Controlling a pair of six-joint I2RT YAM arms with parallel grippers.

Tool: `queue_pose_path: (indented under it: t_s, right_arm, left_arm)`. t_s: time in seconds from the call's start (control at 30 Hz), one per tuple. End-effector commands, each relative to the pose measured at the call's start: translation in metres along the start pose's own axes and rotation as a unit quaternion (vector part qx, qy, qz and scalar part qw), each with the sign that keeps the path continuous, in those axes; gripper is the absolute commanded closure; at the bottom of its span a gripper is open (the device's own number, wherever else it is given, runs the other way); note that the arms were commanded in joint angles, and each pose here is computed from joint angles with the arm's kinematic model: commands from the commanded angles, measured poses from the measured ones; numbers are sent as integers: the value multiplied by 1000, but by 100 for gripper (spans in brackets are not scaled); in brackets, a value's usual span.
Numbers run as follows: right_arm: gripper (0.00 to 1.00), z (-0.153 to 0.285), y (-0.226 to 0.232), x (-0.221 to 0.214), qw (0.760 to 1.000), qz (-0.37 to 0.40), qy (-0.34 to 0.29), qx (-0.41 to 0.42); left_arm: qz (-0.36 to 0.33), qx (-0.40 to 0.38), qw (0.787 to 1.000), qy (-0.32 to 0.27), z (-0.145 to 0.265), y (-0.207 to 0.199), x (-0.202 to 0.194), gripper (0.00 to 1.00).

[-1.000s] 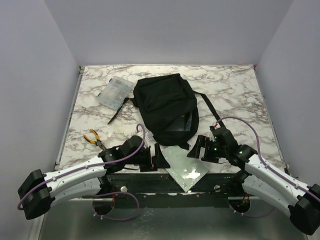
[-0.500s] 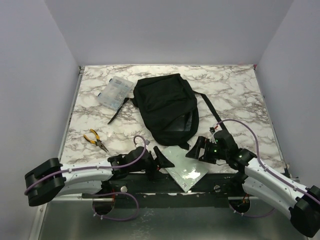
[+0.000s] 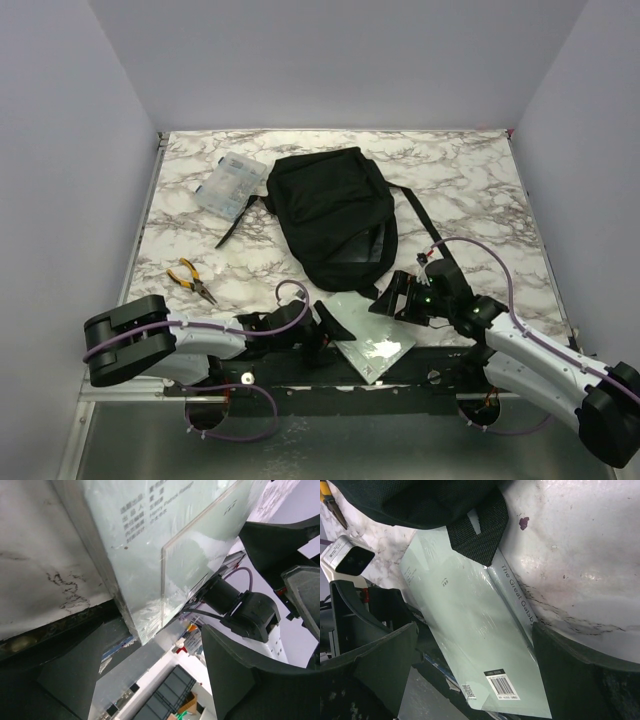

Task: Pack the student bag
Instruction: Pick up the book from the center of the board.

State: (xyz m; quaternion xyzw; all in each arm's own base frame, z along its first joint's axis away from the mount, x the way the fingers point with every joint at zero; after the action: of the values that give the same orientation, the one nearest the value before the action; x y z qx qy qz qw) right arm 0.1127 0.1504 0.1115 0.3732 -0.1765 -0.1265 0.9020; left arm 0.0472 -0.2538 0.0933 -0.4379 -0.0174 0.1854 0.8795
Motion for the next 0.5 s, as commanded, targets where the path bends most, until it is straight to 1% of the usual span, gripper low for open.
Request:
queue_pose_path:
  t_s: [0.0, 0.1, 0.2, 0.3, 0.4, 0.47]
  right_arm:
    - [0, -2, -1, -7, 1000, -4, 23, 14]
    - [0, -2, -2, -8, 1000, -6, 28, 13]
    - [0, -3, -3, -8, 999, -7, 29, 15]
    - [0, -2, -1, -8, 999, -8, 28, 17]
    - [0, -2, 1, -7, 999, -7, 27, 21]
    - [0, -3, 0, -7, 999, -7, 29, 20]
  left_arm:
    - [13, -33, 999, -37, -8, -16, 5, 21]
    - [12, -31, 999, -39, -12, -16, 5, 21]
    - [2, -46, 998, -50, -15, -21, 7, 17]
    - [3, -46, 998, -48, -17, -20, 7, 15]
    - [8, -52, 997, -54, -17, -19, 9, 15]
    - [-1, -63, 997, -54, -17, -23, 8, 18]
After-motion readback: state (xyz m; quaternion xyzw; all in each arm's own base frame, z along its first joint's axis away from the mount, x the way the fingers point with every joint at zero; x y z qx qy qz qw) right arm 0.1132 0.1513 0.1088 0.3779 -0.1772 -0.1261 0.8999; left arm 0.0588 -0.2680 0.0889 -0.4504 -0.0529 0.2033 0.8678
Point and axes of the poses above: each gripper's point midway between its finger pads, its own z axis back along the fingers, its own y axis along the line the jaws close on, x = y × z, the point moved 8 cm from there along z, back along the fingers, and after that the axes turned 8 degrees about -z, right-handed, at the moved point
